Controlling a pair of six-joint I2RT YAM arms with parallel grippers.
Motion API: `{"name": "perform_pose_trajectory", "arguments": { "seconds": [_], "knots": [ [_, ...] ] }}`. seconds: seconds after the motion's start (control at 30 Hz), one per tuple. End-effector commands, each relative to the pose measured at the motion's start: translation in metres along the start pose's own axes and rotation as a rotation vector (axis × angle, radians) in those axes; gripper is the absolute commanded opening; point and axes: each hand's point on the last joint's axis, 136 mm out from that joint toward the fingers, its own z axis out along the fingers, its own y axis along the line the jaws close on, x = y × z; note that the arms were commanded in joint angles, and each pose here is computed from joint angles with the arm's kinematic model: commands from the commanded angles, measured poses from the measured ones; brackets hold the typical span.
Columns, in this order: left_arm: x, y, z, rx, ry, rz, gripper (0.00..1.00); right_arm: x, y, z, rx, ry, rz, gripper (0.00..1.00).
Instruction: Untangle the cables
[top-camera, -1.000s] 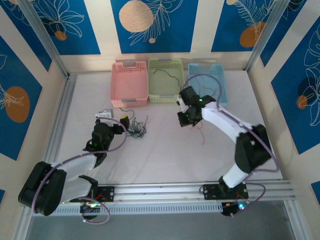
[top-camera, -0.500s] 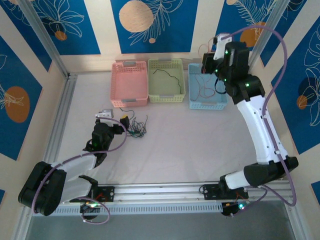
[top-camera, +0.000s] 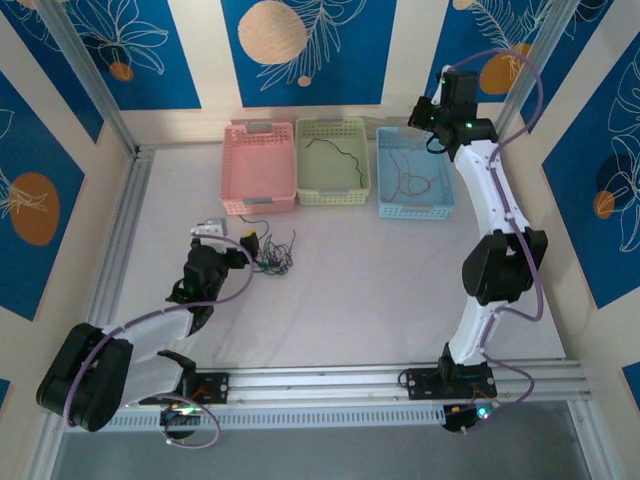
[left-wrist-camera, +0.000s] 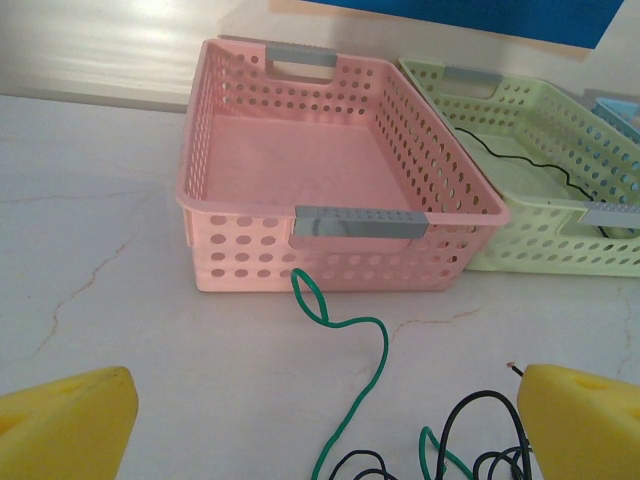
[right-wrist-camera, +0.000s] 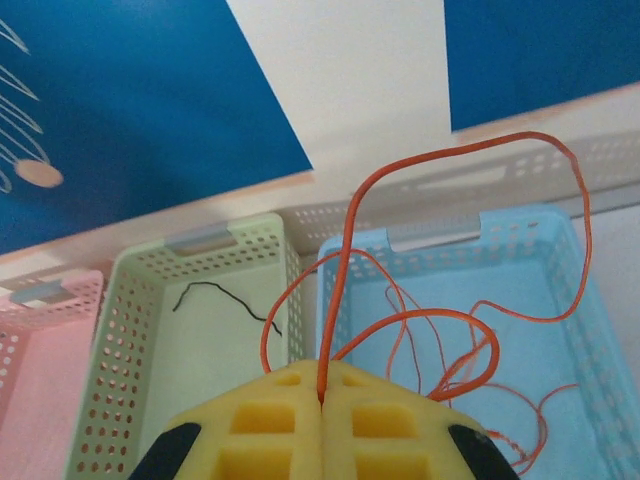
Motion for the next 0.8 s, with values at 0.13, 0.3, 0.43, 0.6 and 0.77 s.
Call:
{"name": "perform_pose_trajectory", "arguments": {
  "seconds": [0.13,0.3,0.43,0.6,0.77],
  "knots": [
    [-0.01,-0.003,0.001,0.01,-0.021,-0.006,0.97,0.062,-0.016,0.057,-0.052,0.155,0.092,0.0],
    [-0.01,-0.002,0.001,0.009,-0.02,-0.007,0.97,0.09,-0.012,0.067,-0.086,0.24,0.098,0.25],
    [-0.01,-0.002,0.001,0.006,-0.02,-0.009,0.97,0.084,-0.002,0.049,-0.102,0.203,0.055,0.35],
    [-0.011,-0.001,-0.001,0.003,-0.022,-0.023,0.98,0.069,0.017,0.002,-0.092,0.099,-0.043,0.45],
    [-0.013,0.007,-0.003,-0.04,-0.023,-0.052,0.98,0.059,0.05,-0.069,-0.073,-0.176,-0.214,0.5]
  ]
}}
